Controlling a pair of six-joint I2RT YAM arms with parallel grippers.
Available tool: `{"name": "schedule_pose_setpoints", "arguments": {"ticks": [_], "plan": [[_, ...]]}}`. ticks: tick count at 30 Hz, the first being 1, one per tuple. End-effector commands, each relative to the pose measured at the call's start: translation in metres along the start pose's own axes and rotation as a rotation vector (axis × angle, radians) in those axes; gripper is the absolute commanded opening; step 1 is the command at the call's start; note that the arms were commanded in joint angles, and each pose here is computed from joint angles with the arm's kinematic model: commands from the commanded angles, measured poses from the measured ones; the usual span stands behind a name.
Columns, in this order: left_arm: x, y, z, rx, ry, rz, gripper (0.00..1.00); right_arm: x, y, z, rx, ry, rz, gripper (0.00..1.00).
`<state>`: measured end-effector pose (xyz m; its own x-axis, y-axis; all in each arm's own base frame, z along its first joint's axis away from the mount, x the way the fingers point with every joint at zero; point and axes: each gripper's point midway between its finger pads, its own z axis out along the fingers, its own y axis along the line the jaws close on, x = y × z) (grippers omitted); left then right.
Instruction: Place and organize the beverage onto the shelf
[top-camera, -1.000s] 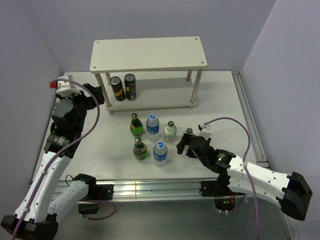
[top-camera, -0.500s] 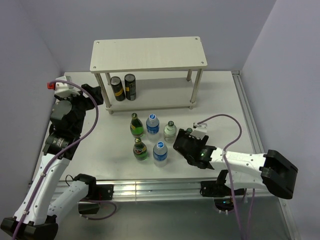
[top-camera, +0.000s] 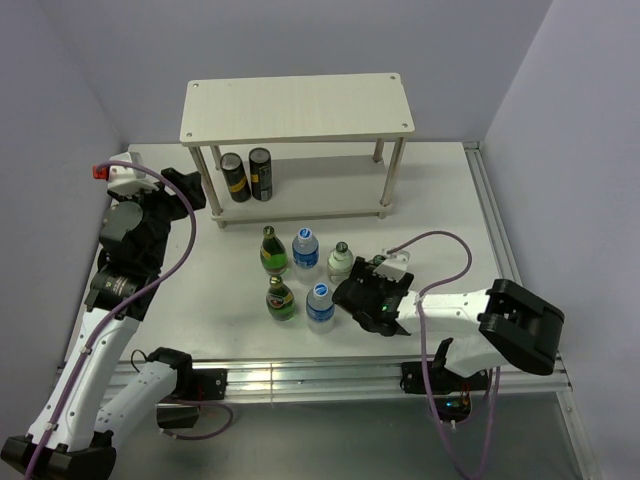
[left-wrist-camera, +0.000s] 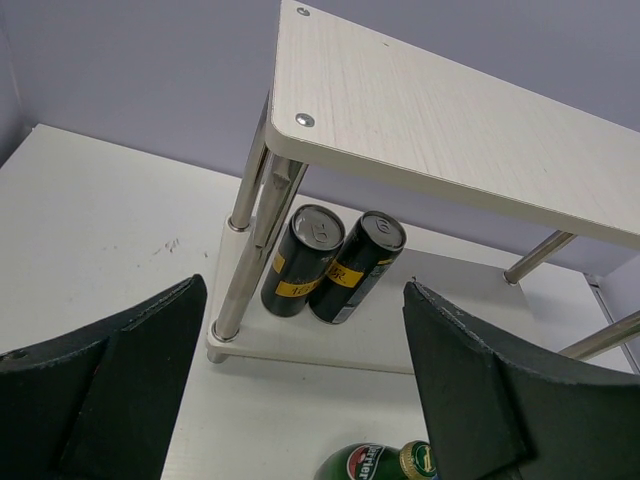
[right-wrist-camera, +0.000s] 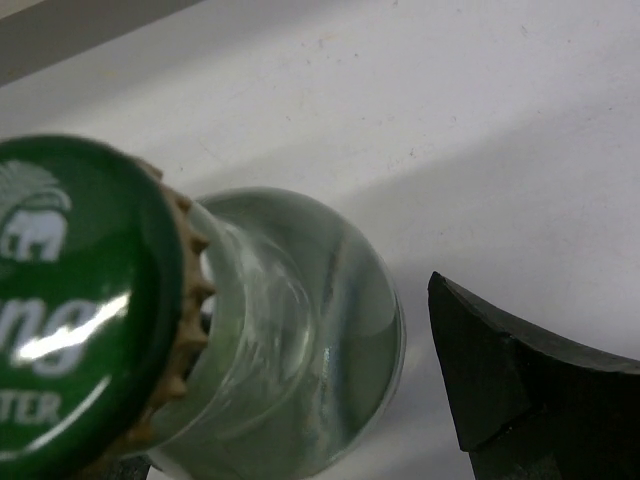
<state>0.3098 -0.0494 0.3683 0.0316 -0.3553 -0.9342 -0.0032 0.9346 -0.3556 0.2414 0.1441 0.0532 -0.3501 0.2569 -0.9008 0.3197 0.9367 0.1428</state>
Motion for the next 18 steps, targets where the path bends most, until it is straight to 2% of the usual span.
{"name": "schedule_pose_setpoints", "arguments": {"ticks": [1,8,11,17,18], "plan": [[-0.008,-0.001,-0.001,0.007,-0.032,-0.006,0.86,-0.012,0.004,0.005,0.019,-0.099,0.054,1.0],[-0.006,-0.001,0.001,0.007,-0.027,-0.004,0.86,-0.008,0.004,0.014,0.058,-0.145,0.04,0.95],[-0.005,-0.001,0.001,0.007,-0.022,-0.003,0.86,-0.008,0.003,0.016,0.071,-0.165,0.037,0.87],[-0.005,-0.002,0.001,0.009,-0.024,-0.002,0.86,-0.01,0.0,0.017,0.094,-0.178,0.027,0.64],[-0.005,-0.002,0.001,0.009,-0.023,-0.002,0.86,-0.01,0.0,0.016,0.094,-0.179,0.037,0.44]]}}
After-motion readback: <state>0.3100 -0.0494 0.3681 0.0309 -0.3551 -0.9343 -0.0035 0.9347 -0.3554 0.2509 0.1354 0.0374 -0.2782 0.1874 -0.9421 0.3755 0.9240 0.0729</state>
